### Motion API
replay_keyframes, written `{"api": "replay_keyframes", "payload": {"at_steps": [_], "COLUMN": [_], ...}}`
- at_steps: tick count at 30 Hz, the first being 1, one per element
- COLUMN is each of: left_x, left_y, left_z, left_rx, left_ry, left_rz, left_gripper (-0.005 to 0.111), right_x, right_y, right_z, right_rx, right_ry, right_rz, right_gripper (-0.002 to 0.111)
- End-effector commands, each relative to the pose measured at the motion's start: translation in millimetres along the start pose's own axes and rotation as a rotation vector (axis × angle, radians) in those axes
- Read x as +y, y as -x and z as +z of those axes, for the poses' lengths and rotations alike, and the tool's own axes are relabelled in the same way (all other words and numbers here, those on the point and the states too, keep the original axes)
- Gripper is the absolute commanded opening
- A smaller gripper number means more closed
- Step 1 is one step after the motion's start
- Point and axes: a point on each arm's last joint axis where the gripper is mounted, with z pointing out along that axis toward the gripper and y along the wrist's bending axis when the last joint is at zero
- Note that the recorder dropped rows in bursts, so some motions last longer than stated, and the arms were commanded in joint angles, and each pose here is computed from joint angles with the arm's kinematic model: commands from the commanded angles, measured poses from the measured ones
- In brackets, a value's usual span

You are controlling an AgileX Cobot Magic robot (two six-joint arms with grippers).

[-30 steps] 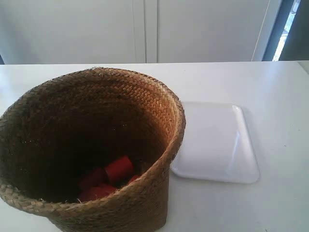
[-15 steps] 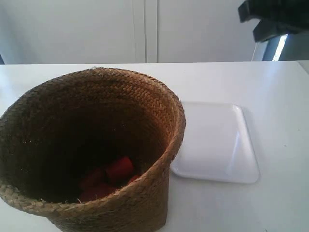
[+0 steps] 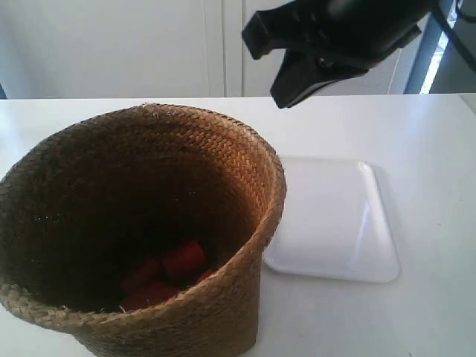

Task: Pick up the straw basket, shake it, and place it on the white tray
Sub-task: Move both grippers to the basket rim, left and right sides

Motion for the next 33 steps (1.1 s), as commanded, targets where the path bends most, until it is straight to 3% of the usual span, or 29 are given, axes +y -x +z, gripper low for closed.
{"api": "replay_keyframes", "payload": {"at_steps": [1, 4, 11, 14, 19, 22, 27, 33], "left_x": [-10.8, -12.4, -19.9, -23.2, -24.5, -21.4, -15.9, -15.7], "left_y": [-0.1, 6.4, 11.5, 11.9, 13.0, 11.4, 4.8, -4.0], "left_z": [0.0, 2.7, 24.1, 30.9, 38.9, 46.0, 60.5, 80.0], "left_rx": [0.087, 0.125, 0.217, 0.243, 0.266, 0.294, 0.356, 0.43], "left_ry": [-0.093, -0.066, 0.024, 0.046, 0.042, 0.054, 0.07, 0.013], "left_rz": [0.046, 0.078, 0.108, 0.123, 0.108, 0.106, 0.099, 0.07], "left_gripper": [0.024, 0.035, 0.042, 0.05, 0.062, 0.065, 0.065, 0.065], "right_x": [7.5, 8.2, 9.5, 7.8, 5.3, 4.3, -1.2, -1.3], "right_y": [6.8, 10.0, 11.1, 11.1, 7.1, 0.5, -8.2, -7.7], "right_z": [7.3, 10.1, 12.7, 14.0, 23.9, 34.6, 52.8, 77.6], "right_rx": [0.005, 0.005, 0.01, 0.014, 0.05, 0.094, 0.162, 0.227], "right_ry": [-0.066, -0.093, -0.092, -0.108, -0.112, -0.095, -0.111, -0.067], "right_rz": [0.018, -0.006, -0.017, -0.022, -0.017, -0.002, 0.006, 0.041], "right_gripper": [0.0, 0.0, 0.003, 0.015, 0.045, 0.054, 0.054, 0.054]}}
